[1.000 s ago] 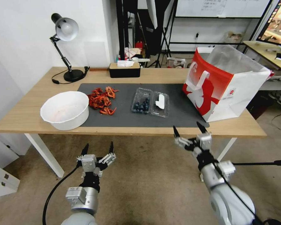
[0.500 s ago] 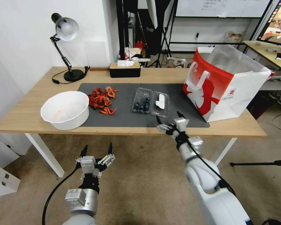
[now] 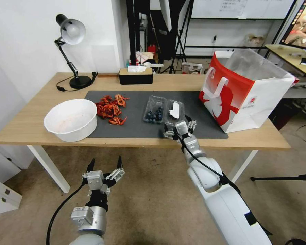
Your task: Close the takeout container lid, then place the container into the takeout bag.
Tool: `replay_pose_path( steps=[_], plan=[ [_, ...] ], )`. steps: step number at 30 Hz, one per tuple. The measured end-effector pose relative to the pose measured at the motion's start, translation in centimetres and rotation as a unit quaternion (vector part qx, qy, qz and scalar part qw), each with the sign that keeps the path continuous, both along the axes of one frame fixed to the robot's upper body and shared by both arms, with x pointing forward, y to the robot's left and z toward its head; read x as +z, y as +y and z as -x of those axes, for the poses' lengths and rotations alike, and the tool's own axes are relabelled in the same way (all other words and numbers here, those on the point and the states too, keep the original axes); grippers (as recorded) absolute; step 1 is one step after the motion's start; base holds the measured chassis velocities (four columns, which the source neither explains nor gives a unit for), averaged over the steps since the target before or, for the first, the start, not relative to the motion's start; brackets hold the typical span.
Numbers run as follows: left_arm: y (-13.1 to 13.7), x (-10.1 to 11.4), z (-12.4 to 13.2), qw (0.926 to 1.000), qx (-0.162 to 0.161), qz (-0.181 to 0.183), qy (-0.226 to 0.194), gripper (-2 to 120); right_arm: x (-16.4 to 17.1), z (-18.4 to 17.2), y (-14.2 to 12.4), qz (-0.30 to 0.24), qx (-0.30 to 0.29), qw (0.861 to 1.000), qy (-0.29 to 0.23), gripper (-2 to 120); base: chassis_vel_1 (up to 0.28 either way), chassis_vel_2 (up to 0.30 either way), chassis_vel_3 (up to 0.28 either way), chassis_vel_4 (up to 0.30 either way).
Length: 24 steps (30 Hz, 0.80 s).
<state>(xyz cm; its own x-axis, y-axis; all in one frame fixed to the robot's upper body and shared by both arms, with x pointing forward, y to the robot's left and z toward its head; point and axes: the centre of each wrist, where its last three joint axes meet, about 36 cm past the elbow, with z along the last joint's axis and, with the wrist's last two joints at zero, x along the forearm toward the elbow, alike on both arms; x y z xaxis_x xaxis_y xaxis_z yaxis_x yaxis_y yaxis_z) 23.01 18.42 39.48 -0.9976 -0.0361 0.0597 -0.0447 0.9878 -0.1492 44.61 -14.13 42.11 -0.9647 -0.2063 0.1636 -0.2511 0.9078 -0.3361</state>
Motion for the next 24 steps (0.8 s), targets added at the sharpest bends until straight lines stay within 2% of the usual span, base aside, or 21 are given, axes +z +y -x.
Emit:
replay_pose_path(
  steps=[11,24],
  plan=[
    [0.0,-0.3,-0.1,1.0000,0.004,0.001,0.000,100,-0.1,-1.6,0.1,0.026,0.005,1.000,0.010,100,0.000,0.000,0.000,0.000],
    [-0.1,-0.5,-0.2,1.0000,0.006,0.002,0.001,100,-0.3,-2.4,-0.2,0.030,0.002,0.999,0.019,100,0.000,0.000,0.000,0.000]
  ],
)
